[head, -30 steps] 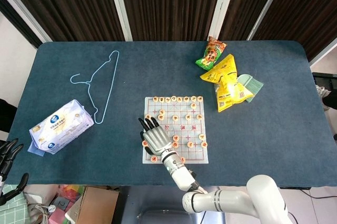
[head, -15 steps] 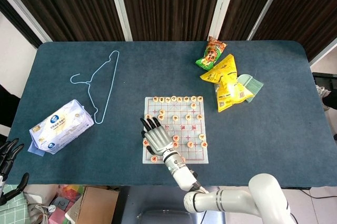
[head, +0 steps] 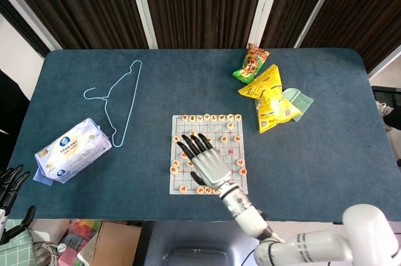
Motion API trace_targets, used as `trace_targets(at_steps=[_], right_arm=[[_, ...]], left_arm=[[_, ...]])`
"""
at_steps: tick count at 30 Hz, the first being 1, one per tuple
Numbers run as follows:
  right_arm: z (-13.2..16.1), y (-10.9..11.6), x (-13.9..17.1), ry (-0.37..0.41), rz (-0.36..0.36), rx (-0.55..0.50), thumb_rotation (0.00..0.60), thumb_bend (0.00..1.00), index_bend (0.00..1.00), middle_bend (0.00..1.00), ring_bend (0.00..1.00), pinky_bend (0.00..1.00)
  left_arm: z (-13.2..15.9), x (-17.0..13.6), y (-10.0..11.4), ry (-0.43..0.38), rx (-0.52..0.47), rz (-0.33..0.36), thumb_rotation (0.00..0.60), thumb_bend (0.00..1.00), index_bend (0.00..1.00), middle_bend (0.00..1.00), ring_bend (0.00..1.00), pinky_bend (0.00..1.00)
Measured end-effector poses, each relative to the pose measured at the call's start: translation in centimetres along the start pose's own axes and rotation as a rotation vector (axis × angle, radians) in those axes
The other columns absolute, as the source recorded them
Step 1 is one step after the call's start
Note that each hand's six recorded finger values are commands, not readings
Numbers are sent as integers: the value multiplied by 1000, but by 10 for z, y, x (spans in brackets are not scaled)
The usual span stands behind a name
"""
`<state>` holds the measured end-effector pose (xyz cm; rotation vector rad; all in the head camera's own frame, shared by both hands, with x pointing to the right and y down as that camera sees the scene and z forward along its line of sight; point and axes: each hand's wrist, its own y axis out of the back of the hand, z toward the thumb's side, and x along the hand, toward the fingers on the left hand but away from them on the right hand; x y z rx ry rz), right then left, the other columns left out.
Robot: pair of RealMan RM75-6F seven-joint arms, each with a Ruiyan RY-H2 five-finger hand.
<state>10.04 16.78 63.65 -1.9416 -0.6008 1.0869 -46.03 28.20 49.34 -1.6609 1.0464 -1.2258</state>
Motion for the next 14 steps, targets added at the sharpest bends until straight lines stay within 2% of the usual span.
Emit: trace_targets(at_steps=[2,5,7,10,12,14], right_arm=[[-32,10,32,-55,-10,46,600,389,0,0,0,0],[-93,19,102,-202,-21,121,600,381,0,0,0,0],[-126,20,156,-320,-40,122,600,380,0,0,0,0],[-157,20,220,-457,-106,87,600,380,0,0,0,0],[-166,20,249,-479,-139,87,600,379,0,0,0,0],[-167,21,261,-461,-156,94,600,379,0,0,0,0]], left_arm=[[-1,0,0,7,7,6,600,428,0,0,0,55],[-1,1,-1,15,22,5,600,430,0,0,0,55],[0,1,-4,21,38,-3,600,431,0,0,0,55],[2,2,-10,34,58,-21,600,432,0,0,0,55],[3,3,-12,39,59,-26,600,432,0,0,0,55],[4,3,-13,39,66,-30,600,432,0,0,0,55]])
